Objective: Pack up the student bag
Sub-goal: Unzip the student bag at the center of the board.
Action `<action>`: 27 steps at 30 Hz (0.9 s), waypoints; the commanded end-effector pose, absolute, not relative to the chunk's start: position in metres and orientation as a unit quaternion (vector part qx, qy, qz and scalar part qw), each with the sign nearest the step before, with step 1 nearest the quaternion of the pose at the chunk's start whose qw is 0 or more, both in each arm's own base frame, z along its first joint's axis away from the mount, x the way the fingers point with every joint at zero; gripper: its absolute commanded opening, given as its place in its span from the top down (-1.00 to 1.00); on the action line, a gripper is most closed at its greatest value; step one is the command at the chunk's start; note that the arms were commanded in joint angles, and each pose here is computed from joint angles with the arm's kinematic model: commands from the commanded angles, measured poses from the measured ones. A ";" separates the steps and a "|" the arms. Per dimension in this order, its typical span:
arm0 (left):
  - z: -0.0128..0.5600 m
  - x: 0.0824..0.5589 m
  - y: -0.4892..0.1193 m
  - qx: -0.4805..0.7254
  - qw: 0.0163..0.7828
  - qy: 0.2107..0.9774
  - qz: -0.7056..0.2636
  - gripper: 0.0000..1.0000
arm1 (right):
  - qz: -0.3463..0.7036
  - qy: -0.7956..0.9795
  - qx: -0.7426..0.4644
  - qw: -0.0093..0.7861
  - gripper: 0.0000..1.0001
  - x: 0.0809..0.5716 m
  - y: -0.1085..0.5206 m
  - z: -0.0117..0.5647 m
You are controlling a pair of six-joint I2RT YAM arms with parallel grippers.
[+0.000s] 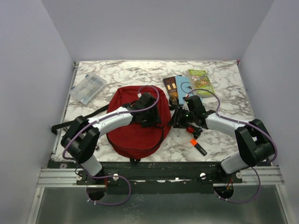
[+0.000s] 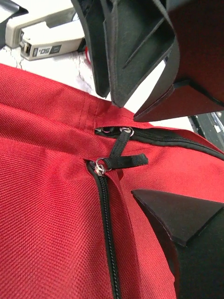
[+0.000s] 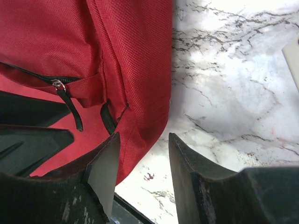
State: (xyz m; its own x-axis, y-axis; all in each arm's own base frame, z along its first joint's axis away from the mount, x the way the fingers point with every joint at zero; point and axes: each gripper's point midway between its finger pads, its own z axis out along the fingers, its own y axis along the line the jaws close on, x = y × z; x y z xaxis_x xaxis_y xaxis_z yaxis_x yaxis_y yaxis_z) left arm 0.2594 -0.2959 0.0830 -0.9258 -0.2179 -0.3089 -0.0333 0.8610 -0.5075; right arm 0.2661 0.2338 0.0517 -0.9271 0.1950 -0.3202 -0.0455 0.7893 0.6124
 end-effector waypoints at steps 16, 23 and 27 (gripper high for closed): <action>0.057 0.268 -0.303 -0.087 0.174 0.963 -0.185 0.46 | 0.369 0.910 0.032 0.186 -0.02 0.262 0.245 0.038; 0.072 0.262 -0.301 -0.072 0.181 0.959 -0.204 1.00 | 0.412 0.890 0.041 0.189 -0.04 0.260 0.255 0.037; 0.075 0.257 -0.296 -0.066 0.184 0.959 -0.205 1.00 | 0.420 0.886 0.052 0.190 0.04 0.265 0.259 0.033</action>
